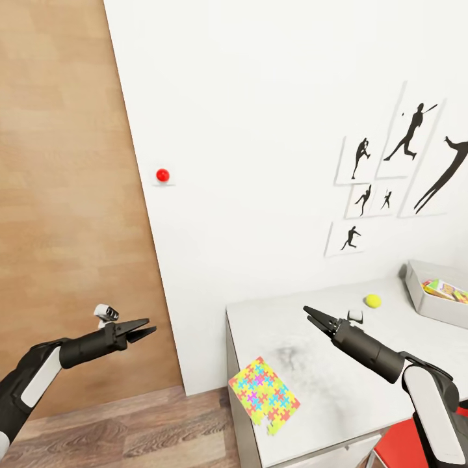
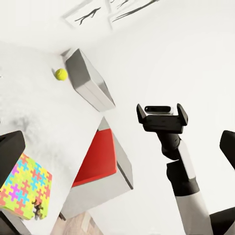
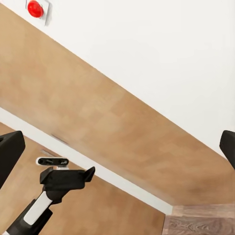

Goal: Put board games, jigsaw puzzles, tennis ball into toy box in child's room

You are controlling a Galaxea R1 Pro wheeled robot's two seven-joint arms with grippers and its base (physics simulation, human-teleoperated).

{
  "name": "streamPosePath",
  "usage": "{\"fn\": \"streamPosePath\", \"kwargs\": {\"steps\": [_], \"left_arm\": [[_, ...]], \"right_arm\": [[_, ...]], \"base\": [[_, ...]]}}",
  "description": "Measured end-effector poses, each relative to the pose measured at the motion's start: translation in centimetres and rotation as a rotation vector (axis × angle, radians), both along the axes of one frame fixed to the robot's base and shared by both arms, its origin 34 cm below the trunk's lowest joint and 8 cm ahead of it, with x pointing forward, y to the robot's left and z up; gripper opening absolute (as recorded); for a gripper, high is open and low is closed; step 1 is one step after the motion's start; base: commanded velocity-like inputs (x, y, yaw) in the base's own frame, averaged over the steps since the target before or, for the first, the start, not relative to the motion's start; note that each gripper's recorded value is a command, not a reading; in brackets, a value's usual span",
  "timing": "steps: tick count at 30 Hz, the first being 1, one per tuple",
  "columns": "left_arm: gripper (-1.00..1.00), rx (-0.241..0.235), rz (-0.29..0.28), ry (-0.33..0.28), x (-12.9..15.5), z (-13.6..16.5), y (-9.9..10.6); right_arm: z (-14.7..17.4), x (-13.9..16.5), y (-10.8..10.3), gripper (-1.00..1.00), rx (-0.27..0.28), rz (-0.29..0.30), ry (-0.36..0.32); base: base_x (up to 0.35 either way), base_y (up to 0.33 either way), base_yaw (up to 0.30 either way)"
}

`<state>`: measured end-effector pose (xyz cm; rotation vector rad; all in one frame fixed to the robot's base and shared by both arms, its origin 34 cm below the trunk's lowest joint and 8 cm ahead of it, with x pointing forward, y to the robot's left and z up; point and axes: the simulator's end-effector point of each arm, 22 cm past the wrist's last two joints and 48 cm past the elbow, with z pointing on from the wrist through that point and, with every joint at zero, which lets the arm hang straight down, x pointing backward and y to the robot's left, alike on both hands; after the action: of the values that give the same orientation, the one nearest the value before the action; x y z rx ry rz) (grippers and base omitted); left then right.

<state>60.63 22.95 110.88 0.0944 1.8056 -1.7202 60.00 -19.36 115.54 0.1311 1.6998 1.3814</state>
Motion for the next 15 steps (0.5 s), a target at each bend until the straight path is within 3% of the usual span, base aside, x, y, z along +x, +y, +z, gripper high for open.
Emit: {"fn": "streamPosePath", "kwargs": {"steps": [9, 15], "left_arm": [[1.00, 0.046, 0.056, 0.081, 0.8, -3.1, 0.6], [1.00, 0.074, 0.077, 0.104, 1.2, -4.1, 0.8]], "right_arm": [[0.0, 0.0, 0.1, 1.00, -0.002, -0.001, -0.001], [0.0, 0.1, 0.0, 1.00, -0.002, -0.004, -0.001]], "base": [[0.003, -0.001, 0.000], [0.000, 0.000, 0.000]]}}
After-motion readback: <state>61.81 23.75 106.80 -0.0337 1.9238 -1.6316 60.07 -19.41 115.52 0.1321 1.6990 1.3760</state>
